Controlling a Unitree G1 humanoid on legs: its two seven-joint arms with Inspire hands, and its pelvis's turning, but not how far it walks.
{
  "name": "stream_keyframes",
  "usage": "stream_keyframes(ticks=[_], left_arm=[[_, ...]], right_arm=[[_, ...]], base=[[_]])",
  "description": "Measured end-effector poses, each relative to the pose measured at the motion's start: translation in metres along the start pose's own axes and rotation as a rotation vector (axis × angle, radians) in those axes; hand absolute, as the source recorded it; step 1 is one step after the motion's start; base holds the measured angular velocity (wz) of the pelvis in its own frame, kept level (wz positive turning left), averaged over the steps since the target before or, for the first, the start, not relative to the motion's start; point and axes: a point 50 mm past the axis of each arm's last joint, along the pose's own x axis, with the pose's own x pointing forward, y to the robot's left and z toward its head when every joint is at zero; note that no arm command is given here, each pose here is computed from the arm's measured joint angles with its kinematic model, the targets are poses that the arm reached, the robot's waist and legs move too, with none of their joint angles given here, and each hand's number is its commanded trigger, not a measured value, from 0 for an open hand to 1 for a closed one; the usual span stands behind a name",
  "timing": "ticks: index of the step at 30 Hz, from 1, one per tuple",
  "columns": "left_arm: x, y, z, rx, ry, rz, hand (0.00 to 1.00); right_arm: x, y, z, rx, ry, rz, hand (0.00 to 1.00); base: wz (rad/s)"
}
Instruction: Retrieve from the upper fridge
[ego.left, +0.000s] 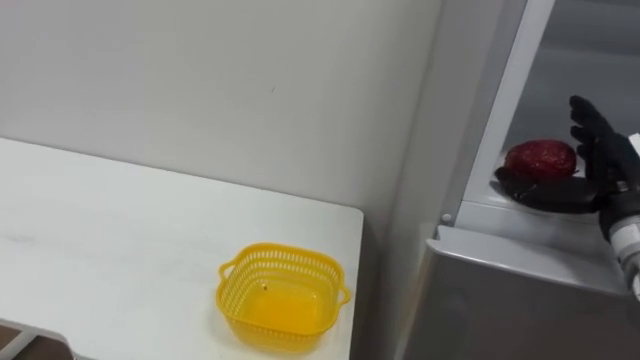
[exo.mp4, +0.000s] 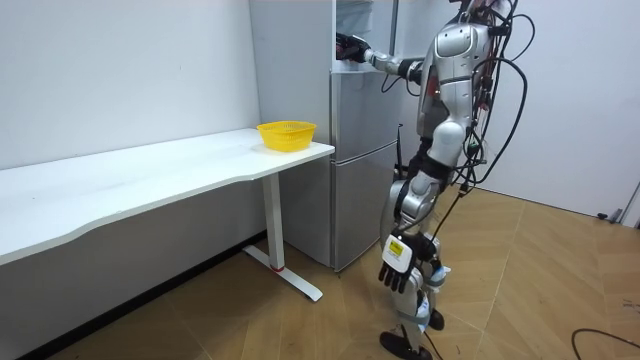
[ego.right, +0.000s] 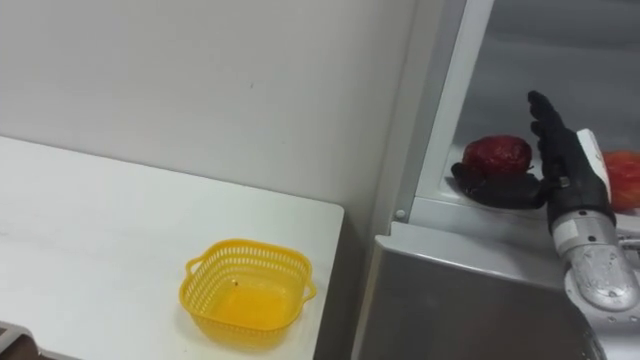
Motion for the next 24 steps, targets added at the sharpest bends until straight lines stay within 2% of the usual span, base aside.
stream_keyframes(ticks=[8,24], left_arm=[[0.0,0.005,0.004,0.002,-0.008,0.015,0.0],[0.0,0.009,0.006,0.0,-0.001,0.039,0.0]], right_arm=[[0.011,0.001,-0.003,-0.017,0.057,0.1,1.0],[0.018,-0.003,0.0,0.027,0.076,0.096,1.0]], base=[[0.0],[0.0]])
